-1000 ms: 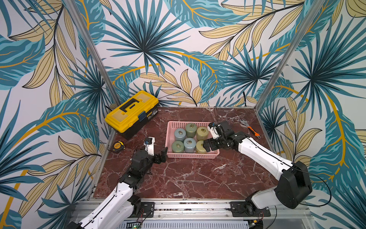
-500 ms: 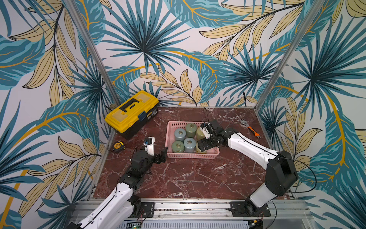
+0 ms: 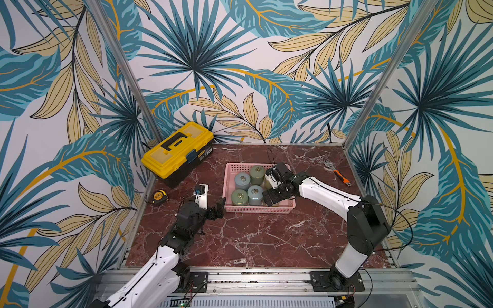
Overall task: Take the tea canister out of the basket
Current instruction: Pick up the tea canister from the basket.
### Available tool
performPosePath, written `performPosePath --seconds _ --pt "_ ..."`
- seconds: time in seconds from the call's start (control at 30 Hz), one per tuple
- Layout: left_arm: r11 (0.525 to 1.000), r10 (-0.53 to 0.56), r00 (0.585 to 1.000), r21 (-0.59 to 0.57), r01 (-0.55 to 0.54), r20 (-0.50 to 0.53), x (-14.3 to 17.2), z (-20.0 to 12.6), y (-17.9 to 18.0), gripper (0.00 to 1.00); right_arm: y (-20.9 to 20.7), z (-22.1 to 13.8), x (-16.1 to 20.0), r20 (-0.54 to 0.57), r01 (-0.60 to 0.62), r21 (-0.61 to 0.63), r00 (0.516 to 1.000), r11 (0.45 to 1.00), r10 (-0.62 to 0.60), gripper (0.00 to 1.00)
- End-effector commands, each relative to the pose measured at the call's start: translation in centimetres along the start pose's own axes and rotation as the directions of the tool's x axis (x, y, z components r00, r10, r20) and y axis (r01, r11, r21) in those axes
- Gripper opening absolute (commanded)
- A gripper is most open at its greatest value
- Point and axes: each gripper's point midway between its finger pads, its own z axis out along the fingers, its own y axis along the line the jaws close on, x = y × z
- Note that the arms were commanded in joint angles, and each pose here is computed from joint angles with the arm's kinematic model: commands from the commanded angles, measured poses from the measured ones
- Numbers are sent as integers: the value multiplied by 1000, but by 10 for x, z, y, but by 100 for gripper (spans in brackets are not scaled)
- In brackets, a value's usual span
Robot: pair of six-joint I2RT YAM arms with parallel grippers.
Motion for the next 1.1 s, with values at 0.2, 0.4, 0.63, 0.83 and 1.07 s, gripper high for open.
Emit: performPosePath --seconds 0.2,0.4,0.63,0.83,1.07 --pt "1000 9 999 3 -9 32 -7 -2 -1 100 -2 14 -2 -30 4 30 1000 1000 -3 99" --pt "1000 9 999 4 -9 32 -7 -2 -1 100 -2 20 -1 -42 1 34 999 999 0 99" --pt "1000 9 999 4 -9 31 -6 -2 -1 100 -1 22 1 -48 -3 29 999 1000 4 85" --pt "1000 11 999 3 -11 31 -6 -1 -1 100 -1 20 1 -47 -9 26 999 1000 11 63" --pt "1000 9 999 2 -9 33 -7 -2 -1 100 -3 6 -8 -11 -19 42 1000 999 19 57"
